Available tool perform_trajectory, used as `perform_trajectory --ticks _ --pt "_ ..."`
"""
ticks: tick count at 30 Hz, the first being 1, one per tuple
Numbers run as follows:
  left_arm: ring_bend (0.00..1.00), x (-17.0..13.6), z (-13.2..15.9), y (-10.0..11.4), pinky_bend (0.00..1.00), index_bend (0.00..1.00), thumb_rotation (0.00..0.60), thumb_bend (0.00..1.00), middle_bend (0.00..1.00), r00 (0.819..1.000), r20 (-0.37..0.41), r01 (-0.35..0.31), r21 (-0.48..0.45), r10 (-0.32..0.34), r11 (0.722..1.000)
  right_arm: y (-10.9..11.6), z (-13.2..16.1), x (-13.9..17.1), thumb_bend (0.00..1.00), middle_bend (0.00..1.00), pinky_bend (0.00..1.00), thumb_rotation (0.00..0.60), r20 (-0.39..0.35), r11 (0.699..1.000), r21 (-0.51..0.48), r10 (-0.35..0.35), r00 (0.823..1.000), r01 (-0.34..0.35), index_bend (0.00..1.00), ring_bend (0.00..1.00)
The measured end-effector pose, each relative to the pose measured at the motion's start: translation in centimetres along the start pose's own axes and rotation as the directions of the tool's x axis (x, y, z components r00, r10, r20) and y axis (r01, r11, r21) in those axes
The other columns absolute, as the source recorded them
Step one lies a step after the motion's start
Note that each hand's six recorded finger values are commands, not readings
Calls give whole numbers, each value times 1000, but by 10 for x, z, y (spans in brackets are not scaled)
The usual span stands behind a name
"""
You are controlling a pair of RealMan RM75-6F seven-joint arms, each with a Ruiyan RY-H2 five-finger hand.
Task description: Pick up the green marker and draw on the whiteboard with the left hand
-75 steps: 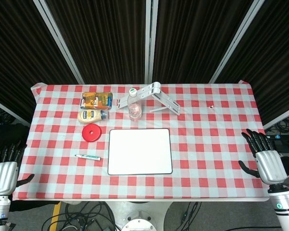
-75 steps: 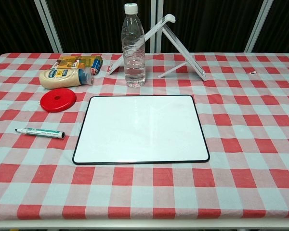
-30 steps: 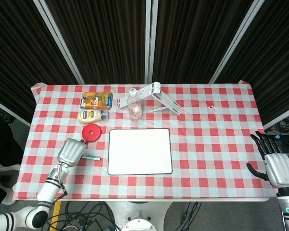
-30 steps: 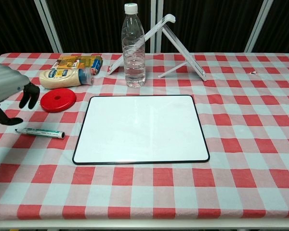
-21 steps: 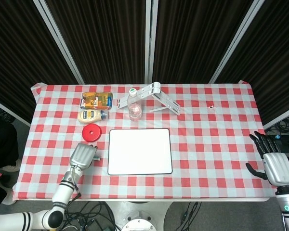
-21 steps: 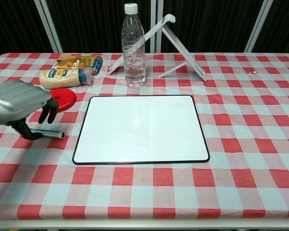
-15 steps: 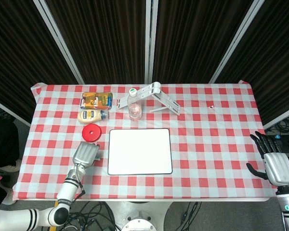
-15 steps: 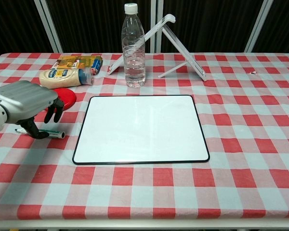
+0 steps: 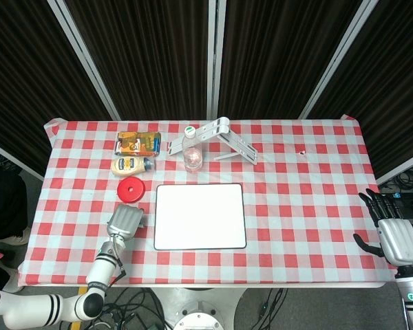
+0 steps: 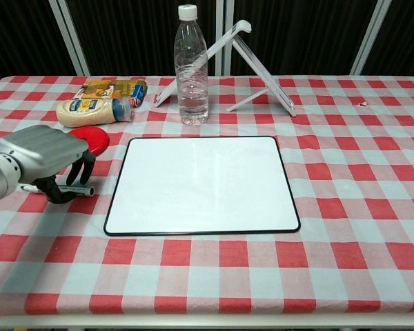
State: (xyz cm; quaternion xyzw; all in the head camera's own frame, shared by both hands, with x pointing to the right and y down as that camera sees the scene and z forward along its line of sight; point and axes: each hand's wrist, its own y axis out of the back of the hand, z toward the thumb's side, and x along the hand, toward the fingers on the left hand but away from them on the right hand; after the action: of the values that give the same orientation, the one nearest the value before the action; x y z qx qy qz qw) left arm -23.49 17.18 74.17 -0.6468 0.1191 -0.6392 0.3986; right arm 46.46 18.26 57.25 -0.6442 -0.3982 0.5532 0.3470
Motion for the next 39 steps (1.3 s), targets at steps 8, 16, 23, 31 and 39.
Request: perform_trajectory --ticks 8,16,23,31,39 --pt "787 0 -2 -3 1000 462 600 333 496 1000 -1 8 -1 -8 1000 -1 0 -1 191 0 0 600 0 1000 -1 4 1000 -4 0 0" --pt "798 0 -3 -5 1000 471 600 349 508 1000 -7 8 -1 -8 1000 -2 0 -1 191 0 0 600 2 1000 -1 7 1000 -7 0 0" --pt "807 1 -5 -9 1000 489 600 369 527 1000 0 17 -1 -17 1000 -2 1 -1 191 0 0 600 3 1000 0 7 1000 -7 0 0" --pt "830 1 -6 -7 995 541 600 408 579 1000 13 -9 -35 10 999 -1 1 0 191 0 0 600 3 1000 1 2 1000 -2 0 0" --pt "829 2 -22 9 989 556 600 430 592 997 12 -78 -181 81 980 1 -1 5 191 0 0 600 6 1000 4 -8 1000 8 0 0"
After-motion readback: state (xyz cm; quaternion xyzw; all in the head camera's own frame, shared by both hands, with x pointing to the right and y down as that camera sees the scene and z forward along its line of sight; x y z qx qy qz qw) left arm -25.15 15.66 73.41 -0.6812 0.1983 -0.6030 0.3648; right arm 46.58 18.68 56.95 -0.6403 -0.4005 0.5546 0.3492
